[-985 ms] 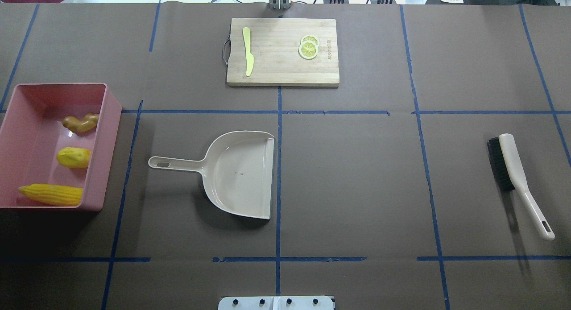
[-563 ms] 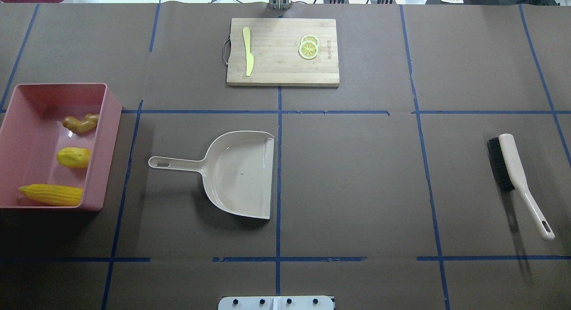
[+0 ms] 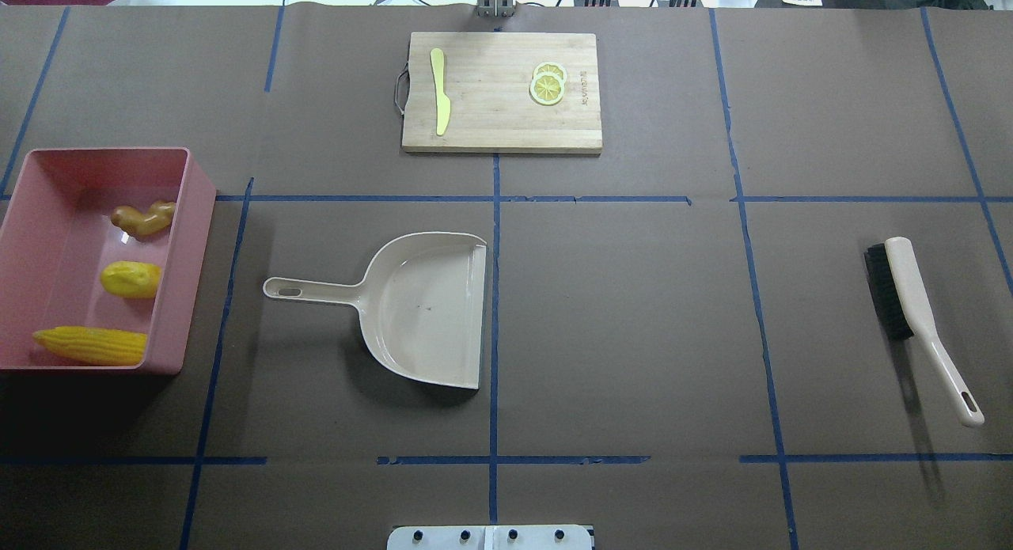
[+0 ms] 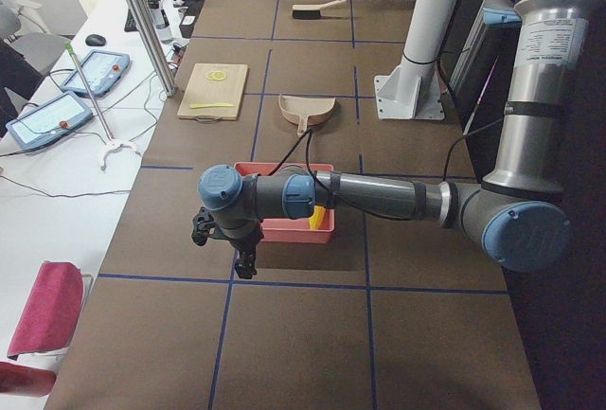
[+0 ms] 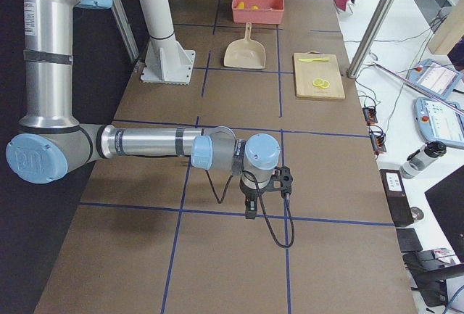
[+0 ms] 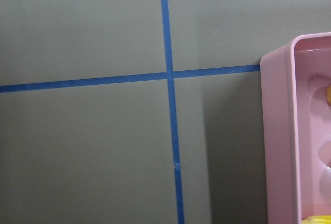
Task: Sweep and dump trash into bin
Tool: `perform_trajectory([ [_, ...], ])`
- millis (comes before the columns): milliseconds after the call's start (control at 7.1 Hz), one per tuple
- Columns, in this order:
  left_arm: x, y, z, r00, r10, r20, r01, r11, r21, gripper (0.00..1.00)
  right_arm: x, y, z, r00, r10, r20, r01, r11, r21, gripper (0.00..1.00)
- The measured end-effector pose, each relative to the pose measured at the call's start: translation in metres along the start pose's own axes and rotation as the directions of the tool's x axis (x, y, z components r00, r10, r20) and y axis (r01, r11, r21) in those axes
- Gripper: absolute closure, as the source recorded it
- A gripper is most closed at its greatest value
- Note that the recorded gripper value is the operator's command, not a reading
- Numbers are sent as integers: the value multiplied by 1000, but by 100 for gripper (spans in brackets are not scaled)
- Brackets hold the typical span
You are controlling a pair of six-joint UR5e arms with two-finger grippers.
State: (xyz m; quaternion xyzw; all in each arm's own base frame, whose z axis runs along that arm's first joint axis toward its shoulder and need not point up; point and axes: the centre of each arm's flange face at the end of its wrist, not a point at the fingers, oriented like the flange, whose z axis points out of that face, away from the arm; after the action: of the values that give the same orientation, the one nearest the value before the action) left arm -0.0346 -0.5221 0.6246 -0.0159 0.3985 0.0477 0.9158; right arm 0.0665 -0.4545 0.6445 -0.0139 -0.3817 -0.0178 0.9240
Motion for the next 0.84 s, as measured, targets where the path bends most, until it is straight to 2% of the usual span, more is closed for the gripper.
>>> perform_trajectory([
  [563, -5, -3, 9, 1000, 4, 4, -4, 1000, 2, 0, 3, 3, 1, 1000, 8, -2, -8, 1000, 3, 0],
  [845, -10, -2, 5, 1000, -3, 28, 3, 1000, 5, 0, 1, 1, -1, 1000, 6, -3, -6, 1000, 7, 0],
])
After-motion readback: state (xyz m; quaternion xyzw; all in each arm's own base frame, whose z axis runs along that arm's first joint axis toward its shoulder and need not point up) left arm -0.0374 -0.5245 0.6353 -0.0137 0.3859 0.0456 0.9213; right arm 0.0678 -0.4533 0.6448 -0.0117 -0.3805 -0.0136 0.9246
